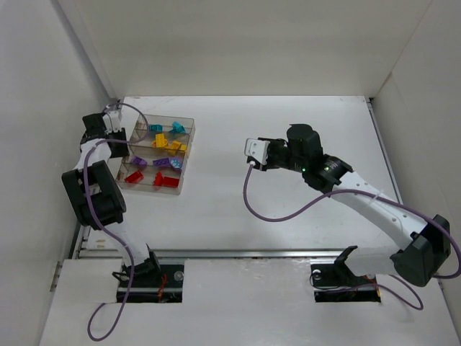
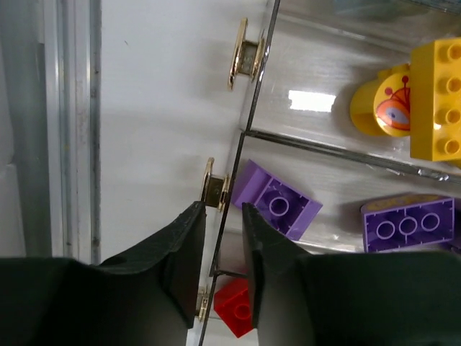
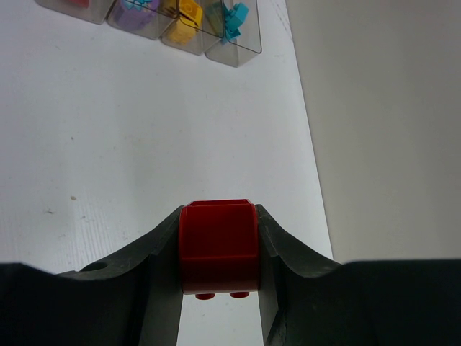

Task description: Sort the legos into containers by color

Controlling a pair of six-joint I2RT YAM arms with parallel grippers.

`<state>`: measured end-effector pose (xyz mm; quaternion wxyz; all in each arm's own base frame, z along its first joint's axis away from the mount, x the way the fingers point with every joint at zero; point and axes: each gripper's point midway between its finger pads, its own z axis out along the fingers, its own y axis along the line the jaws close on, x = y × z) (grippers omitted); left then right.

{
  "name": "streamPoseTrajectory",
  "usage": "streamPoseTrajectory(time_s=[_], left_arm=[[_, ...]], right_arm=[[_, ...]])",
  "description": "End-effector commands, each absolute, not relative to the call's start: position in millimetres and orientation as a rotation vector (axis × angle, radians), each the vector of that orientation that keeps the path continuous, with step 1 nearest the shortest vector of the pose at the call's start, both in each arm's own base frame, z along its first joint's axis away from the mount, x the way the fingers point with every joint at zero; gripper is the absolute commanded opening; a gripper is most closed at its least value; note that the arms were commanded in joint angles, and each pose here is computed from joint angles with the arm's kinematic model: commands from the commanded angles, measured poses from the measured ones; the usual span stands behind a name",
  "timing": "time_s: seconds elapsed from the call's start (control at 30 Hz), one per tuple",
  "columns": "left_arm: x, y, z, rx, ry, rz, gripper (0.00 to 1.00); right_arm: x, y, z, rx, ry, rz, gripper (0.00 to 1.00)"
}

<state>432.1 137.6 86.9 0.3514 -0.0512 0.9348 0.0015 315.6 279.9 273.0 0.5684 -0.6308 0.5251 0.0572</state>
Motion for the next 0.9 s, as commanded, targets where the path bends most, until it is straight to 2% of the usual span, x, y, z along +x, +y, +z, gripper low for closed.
streamPoseTrajectory(time_s=[0.0,0.07,0.13,0.67,0.77,0.83,0.87], left_arm=[[427,127,81,-0.128,2.424,-0.101,0.23],[429,122,86,-0.113,2.407,-0.129,0.14],[426,116,88,-0.113,2.405,-0.168,0.11],[413,102,98,-0.126,2.387,-0.227,0.11],[416,107,101,-0.129,2.376,-0.196,0.23],[423,114,111,-0.134,2.357,-0.152,0.38],[423,115,114,-0.134,2.357,-0.152,0.42]], right_arm=[[317,285,300,-1.434,1.162,0.143,0.00],[316,288,296,-1.448,1.156,0.164,0.00],[316,291,298,-1.451,1.149,0.174,0.00],[314,301,308,-1.450,1.119,0.228,0.00],[314,304,308,-1.449,1.122,0.243,0.00],[316,306,309,-1.434,1.139,0.261,0.00],[316,307,317,-1.417,1.135,0.265,0.00]])
